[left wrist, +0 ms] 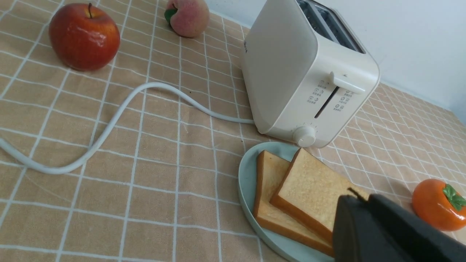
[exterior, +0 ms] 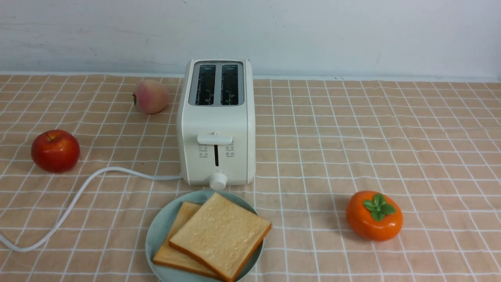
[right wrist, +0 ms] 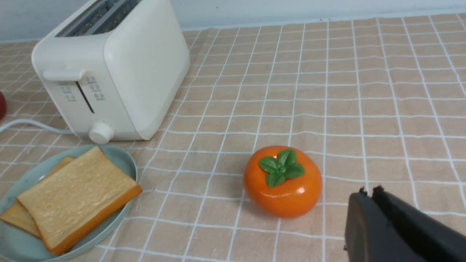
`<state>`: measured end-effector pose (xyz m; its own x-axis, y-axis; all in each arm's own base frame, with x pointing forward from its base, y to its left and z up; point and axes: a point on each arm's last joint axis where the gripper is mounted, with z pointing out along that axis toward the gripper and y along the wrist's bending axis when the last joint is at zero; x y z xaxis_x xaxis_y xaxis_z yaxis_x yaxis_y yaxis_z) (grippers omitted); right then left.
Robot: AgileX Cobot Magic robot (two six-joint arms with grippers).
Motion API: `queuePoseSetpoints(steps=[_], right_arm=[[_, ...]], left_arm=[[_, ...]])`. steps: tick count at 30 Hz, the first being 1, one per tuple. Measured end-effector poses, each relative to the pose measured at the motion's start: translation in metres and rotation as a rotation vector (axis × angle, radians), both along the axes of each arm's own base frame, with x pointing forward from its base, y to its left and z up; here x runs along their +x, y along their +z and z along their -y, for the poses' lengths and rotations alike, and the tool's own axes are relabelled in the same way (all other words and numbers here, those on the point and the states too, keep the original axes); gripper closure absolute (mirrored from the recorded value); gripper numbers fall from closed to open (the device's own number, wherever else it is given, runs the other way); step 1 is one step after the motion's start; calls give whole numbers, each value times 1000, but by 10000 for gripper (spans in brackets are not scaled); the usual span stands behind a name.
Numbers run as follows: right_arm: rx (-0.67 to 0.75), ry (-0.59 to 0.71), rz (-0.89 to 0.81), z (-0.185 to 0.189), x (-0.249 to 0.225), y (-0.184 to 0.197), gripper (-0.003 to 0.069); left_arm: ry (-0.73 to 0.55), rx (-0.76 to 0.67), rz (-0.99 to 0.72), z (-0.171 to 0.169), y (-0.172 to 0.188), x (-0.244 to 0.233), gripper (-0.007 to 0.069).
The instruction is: Take toasted bread from bread machine on light coffee tablecloth place on plate.
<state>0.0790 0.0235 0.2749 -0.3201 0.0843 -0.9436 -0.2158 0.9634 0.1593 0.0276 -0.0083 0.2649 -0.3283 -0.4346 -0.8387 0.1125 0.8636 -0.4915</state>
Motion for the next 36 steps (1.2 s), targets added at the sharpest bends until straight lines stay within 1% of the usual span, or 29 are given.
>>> queuePoseSetpoints(steps=[6,12,17,18,19,22,27,36], right_arm=[[-1,27,-32,-2,-2,-3,636],[-1,65,-78,-5,-4,-6,628],[-2,95,-113,-8,-6,-9,622],[-2,97,-115,-8,-7,-9,622],[-3,106,-126,-9,-7,-10,619],[-4,123,-144,-10,-9,-12,617],[-7,151,-177,-12,-11,-14,615],[-7,162,-191,-13,-12,-15,609]], left_arm=[[0,3,1,0,0,0,594],[23,95,28,-3,-5,4,587],[94,132,32,-4,-25,13,580],[98,131,37,-5,-25,13,580],[126,134,40,-5,-35,17,576],[155,137,27,-5,-58,24,573],[152,155,-41,-5,-92,27,569],[152,152,-36,-5,-94,25,566]])
